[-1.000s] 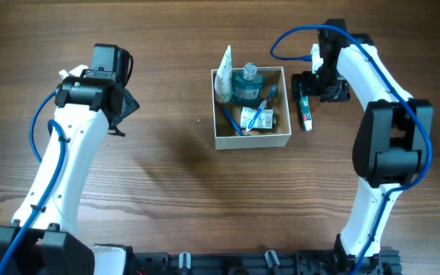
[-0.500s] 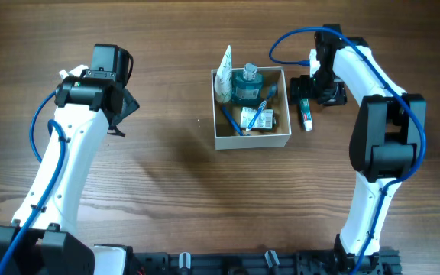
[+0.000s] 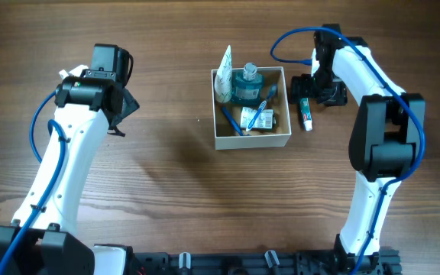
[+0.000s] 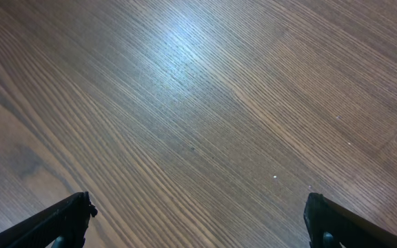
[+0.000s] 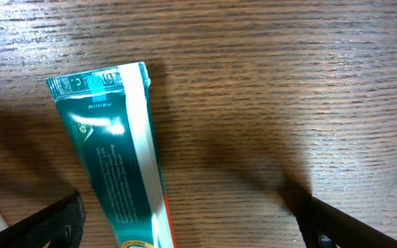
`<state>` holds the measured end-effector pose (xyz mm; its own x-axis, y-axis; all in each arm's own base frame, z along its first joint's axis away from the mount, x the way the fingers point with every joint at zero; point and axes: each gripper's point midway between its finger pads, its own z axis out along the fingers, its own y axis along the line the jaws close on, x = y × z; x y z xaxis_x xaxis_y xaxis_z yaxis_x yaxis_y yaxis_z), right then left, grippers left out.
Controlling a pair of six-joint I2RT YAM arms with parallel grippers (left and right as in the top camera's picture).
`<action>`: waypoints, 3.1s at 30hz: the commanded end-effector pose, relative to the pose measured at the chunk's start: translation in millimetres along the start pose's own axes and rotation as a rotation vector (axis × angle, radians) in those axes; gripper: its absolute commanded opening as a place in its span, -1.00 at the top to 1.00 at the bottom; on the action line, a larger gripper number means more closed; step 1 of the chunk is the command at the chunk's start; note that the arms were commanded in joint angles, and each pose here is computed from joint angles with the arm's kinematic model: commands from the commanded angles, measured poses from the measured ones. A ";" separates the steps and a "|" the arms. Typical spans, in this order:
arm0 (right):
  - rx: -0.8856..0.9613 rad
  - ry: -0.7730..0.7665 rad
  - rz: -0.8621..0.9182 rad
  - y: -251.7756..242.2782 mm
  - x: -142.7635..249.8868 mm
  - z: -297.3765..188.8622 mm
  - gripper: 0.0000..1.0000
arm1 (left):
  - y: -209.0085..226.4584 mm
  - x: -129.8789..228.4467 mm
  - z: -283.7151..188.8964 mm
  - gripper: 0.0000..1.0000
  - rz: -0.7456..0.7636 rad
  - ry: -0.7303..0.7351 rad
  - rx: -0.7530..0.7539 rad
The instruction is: Pack container
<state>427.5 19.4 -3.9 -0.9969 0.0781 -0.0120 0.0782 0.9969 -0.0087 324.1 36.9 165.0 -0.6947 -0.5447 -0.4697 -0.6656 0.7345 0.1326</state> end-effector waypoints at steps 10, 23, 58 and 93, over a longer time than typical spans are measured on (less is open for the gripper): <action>0.024 0.093 0.091 -29.0 13.8 29.4 -0.74 | 3.6 -0.3 2.9 -1.00 -0.016 -0.004 -0.020; -0.140 0.230 0.305 -12.2 39.7 23.0 -0.60 | 3.6 -0.3 2.9 -1.00 -0.016 -0.004 -0.020; -0.203 0.476 0.880 16.8 70.6 -3.4 -0.50 | 3.6 -0.3 2.9 -0.99 -0.016 -0.004 -0.020; -0.144 0.405 1.031 69.4 75.9 1.4 -0.38 | 3.6 -0.3 2.9 -1.00 -0.016 -0.004 -0.020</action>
<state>363.8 96.1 -1.8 -0.4136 0.8262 0.3825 0.8837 0.4655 -0.0499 324.1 36.9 165.0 -0.6947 -0.5447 -0.4697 -0.6656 0.7345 0.1326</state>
